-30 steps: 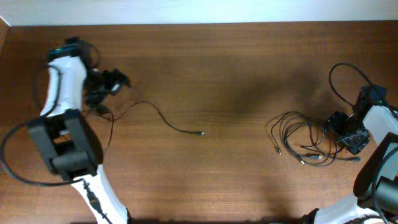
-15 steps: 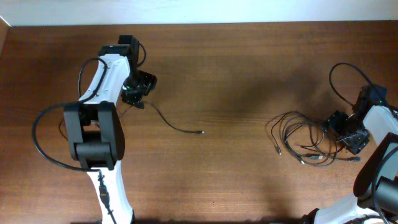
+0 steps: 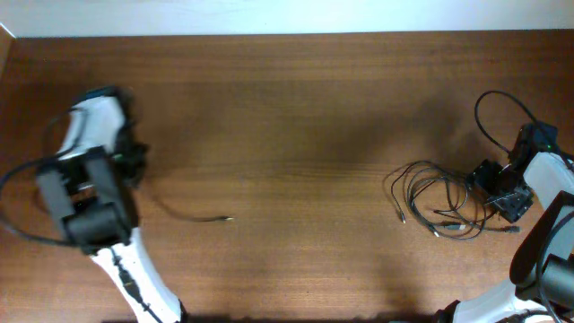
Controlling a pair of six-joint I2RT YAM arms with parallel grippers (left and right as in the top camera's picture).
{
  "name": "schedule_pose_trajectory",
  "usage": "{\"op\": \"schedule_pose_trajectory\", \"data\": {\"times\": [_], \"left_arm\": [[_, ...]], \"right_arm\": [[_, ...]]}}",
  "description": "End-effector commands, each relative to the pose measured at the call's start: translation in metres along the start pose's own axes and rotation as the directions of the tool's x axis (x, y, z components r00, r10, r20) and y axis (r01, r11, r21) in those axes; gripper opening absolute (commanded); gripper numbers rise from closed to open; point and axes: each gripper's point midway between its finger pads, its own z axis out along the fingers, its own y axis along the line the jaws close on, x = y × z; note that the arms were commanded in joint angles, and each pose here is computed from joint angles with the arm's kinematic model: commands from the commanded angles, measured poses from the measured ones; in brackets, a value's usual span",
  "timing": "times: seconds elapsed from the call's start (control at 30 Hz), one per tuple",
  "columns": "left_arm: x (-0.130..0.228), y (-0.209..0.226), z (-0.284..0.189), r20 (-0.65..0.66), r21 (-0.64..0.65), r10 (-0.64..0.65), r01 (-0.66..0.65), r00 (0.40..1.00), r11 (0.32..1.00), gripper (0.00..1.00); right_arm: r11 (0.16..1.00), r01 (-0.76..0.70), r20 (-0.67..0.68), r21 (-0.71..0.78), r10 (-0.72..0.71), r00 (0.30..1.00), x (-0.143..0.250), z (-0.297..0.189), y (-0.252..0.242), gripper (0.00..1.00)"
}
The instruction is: Untangle cables
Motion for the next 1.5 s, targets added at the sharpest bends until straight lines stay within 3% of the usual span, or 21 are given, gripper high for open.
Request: {"op": "schedule_pose_trajectory", "data": {"times": [0.0, 0.13, 0.2, 0.3, 0.33, 0.43, 0.47, 0.5, 0.57, 0.6, 0.63, 0.7, 0.77, 0.87, 0.93, 1.0, 1.07, 1.1, 1.2, 1.3, 1.47], "left_arm": [[-0.055, 0.042, 0.006, -0.037, -0.005, -0.071, 0.071, 0.997, 0.997, 0.00], [-0.070, 0.045, 0.000, -0.169, 0.160, -0.023, 0.051, 0.985, 0.986, 0.00], [-0.072, 0.032, -0.014, -0.167, 0.264, 0.010, 0.035, 0.986, 0.964, 0.17], [-0.072, 0.007, -0.055, -0.088, 0.455, 0.103, -0.052, 0.991, 0.889, 0.57], [-0.069, 0.001, -0.071, -0.051, 0.506, 0.135, -0.091, 0.990, 0.857, 0.72], [-0.047, -0.005, -0.138, 0.104, 0.618, 0.202, -0.222, 0.974, 0.754, 0.92], [-0.034, -0.005, -0.159, 0.149, 0.641, 0.219, -0.263, 0.964, 0.721, 0.92], [-0.026, -0.006, -0.169, 0.171, 0.651, 0.231, -0.286, 0.958, 0.703, 0.92], [-0.003, -0.008, -0.188, 0.216, 0.666, 0.268, -0.342, 0.939, 0.663, 0.88], [0.007, -0.011, -0.193, 0.230, 0.668, 0.289, -0.367, 0.929, 0.647, 0.84], [0.022, -0.015, -0.197, 0.240, 0.668, 0.321, -0.396, 0.916, 0.630, 0.73], [0.053, -0.024, -0.203, 0.258, 0.666, 0.391, -0.455, 0.884, 0.591, 0.56], [0.086, -0.032, -0.212, 0.285, 0.681, 0.477, -0.526, 0.831, 0.510, 0.55], [0.157, -0.046, -0.244, 0.448, 0.711, 0.665, -0.689, 0.598, 0.141, 0.71], [0.195, -0.046, -0.258, 0.536, 0.687, 0.703, -0.725, 0.467, -0.042, 0.74], [0.222, -0.046, -0.264, 0.593, 0.645, 0.707, -0.753, 0.385, -0.131, 0.74], [0.248, -0.042, -0.267, 0.615, 0.625, 0.716, -0.758, 0.331, -0.186, 0.74], [0.258, -0.042, -0.268, 0.631, 0.607, 0.711, -0.769, 0.310, -0.203, 0.76], [0.264, -0.045, -0.265, 0.647, 0.567, 0.701, -0.804, 0.300, -0.179, 0.99], [0.266, -0.044, -0.265, 0.649, 0.564, 0.702, -0.805, 0.294, -0.185, 0.99], [0.266, -0.044, -0.264, 0.647, 0.564, 0.704, -0.805, 0.294, -0.183, 0.99]], "right_arm": [[1.000, 0.001, 0.004, -0.005, -0.001, 1.000, -0.003, 0.000, 0.004, 0.88], [1.000, 0.001, 0.004, -0.005, -0.001, 1.000, -0.003, 0.000, 0.004, 0.88], [1.000, 0.001, 0.004, -0.005, -0.001, 1.000, -0.003, 0.000, 0.004, 0.88], [1.000, 0.001, -0.005, -0.006, -0.001, 1.000, -0.001, 0.000, 0.004, 0.88], [1.000, 0.002, -0.010, -0.016, -0.002, 1.000, 0.000, 0.000, 0.006, 0.96], [0.998, 0.002, -0.030, -0.064, -0.004, 1.000, 0.003, 0.000, 0.014, 0.99], [0.993, 0.037, -0.049, -0.111, -0.043, 0.998, 0.008, -0.001, 0.022, 0.96], [0.982, 0.077, -0.064, -0.171, -0.089, 0.994, 0.012, -0.003, 0.031, 0.81], [0.942, 0.133, -0.087, -0.309, -0.167, 0.982, 0.021, -0.009, 0.053, 0.31], [0.916, 0.149, -0.090, -0.372, -0.195, 0.977, 0.025, -0.013, 0.063, 0.12], [0.869, 0.163, -0.092, -0.467, -0.231, 0.969, 0.030, -0.022, 0.078, 0.04], [0.693, 0.215, -0.043, -0.688, -0.335, 0.941, 0.040, -0.057, 0.116, 0.04], [0.536, 0.277, 0.045, -0.797, -0.404, 0.913, 0.049, -0.095, 0.143, 0.04], [0.408, 0.405, 0.187, -0.818, -0.477, 0.859, 0.068, -0.151, 0.171, 0.04], [0.327, 0.503, 0.290, -0.800, -0.523, 0.802, 0.088, -0.186, 0.187, 0.04], [0.280, 0.612, 0.399, -0.739, -0.550, 0.734, 0.105, -0.216, 0.196, 0.04], [0.308, 0.694, 0.472, -0.650, -0.552, 0.687, 0.109, -0.230, 0.195, 0.04], [0.469, 0.674, 0.443, -0.571, -0.515, 0.734, 0.095, -0.223, 0.182, 0.05], [0.802, 0.438, 0.244, -0.406, -0.367, 0.898, 0.080, -0.186, 0.132, 0.54], [0.882, 0.339, 0.043, -0.326, -0.344, 0.938, 0.106, -0.149, 0.109, 0.84], [0.986, 0.094, -0.125, -0.136, -0.111, 0.986, 0.113, -0.081, 0.084, 0.83]]}}
